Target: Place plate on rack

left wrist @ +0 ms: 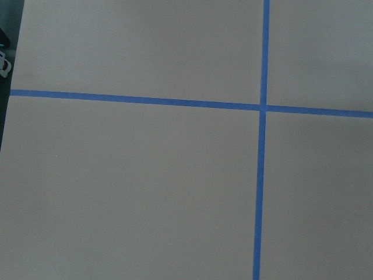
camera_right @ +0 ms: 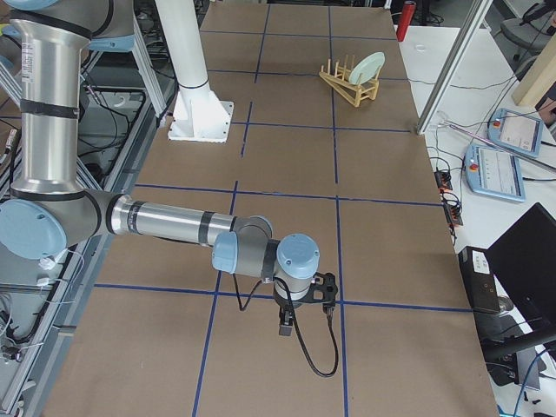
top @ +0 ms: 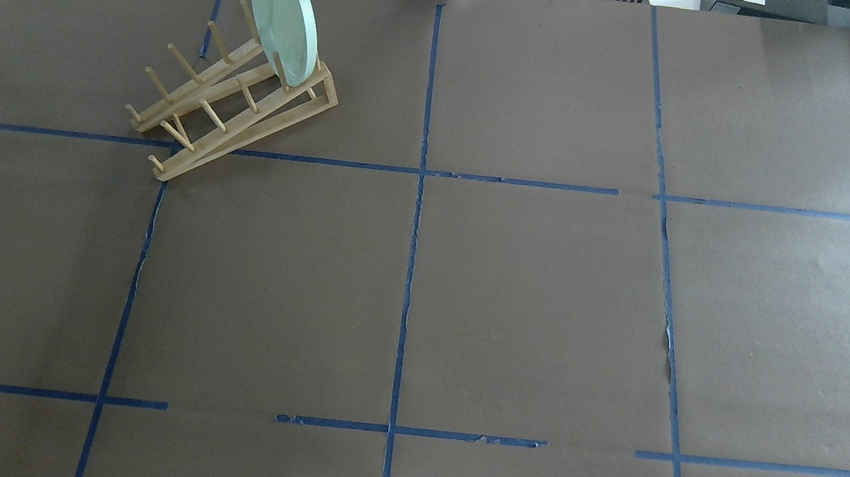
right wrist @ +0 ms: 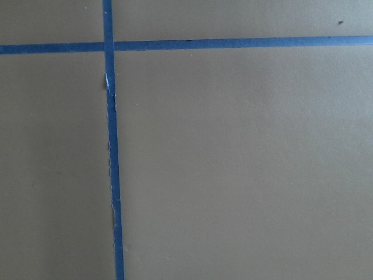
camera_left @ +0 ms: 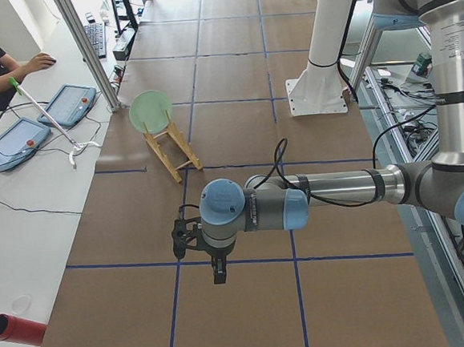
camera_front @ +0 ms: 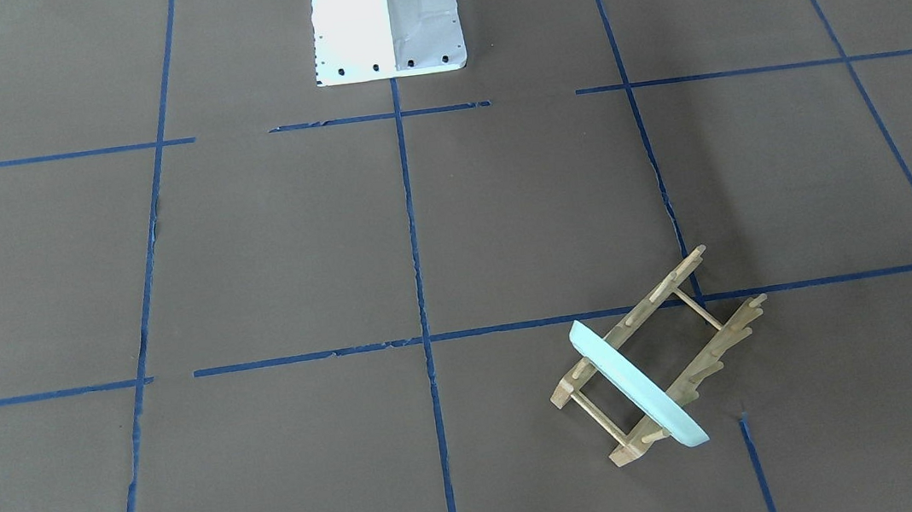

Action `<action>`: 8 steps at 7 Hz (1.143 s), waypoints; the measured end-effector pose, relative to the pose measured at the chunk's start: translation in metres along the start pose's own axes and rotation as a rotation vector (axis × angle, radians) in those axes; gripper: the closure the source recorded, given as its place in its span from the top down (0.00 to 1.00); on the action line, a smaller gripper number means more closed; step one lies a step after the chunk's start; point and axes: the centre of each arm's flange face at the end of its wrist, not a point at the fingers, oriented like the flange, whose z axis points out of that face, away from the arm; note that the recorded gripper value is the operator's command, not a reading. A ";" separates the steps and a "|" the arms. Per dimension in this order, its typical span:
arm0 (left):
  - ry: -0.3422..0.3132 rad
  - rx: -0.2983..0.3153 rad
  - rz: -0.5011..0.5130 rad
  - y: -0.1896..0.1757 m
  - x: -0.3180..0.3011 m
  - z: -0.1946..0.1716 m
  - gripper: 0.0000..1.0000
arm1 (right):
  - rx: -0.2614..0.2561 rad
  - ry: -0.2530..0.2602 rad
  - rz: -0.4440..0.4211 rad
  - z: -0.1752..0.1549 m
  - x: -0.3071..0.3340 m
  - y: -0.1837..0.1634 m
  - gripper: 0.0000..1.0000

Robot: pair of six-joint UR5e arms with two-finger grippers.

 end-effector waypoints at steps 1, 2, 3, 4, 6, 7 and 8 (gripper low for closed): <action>0.003 -0.014 0.008 -0.009 0.016 0.007 1.00 | 0.000 0.000 0.000 0.000 0.000 0.000 1.00; 0.006 -0.022 0.013 -0.012 0.023 0.011 1.00 | 0.000 0.000 0.000 0.000 0.000 0.000 1.00; 0.008 -0.032 0.009 -0.011 0.023 0.014 1.00 | 0.000 0.000 0.000 0.000 0.000 0.000 1.00; 0.008 -0.048 -0.005 -0.010 0.022 0.015 1.00 | 0.000 0.000 0.000 0.000 0.000 0.000 1.00; 0.008 -0.078 0.064 -0.004 0.021 0.013 1.00 | 0.000 0.000 0.000 0.000 0.000 0.000 1.00; 0.010 -0.092 0.113 -0.002 0.018 0.015 1.00 | 0.000 0.000 0.000 0.000 0.000 0.000 1.00; 0.011 -0.100 0.134 -0.003 0.017 0.016 1.00 | 0.000 0.000 0.000 0.000 0.000 0.000 1.00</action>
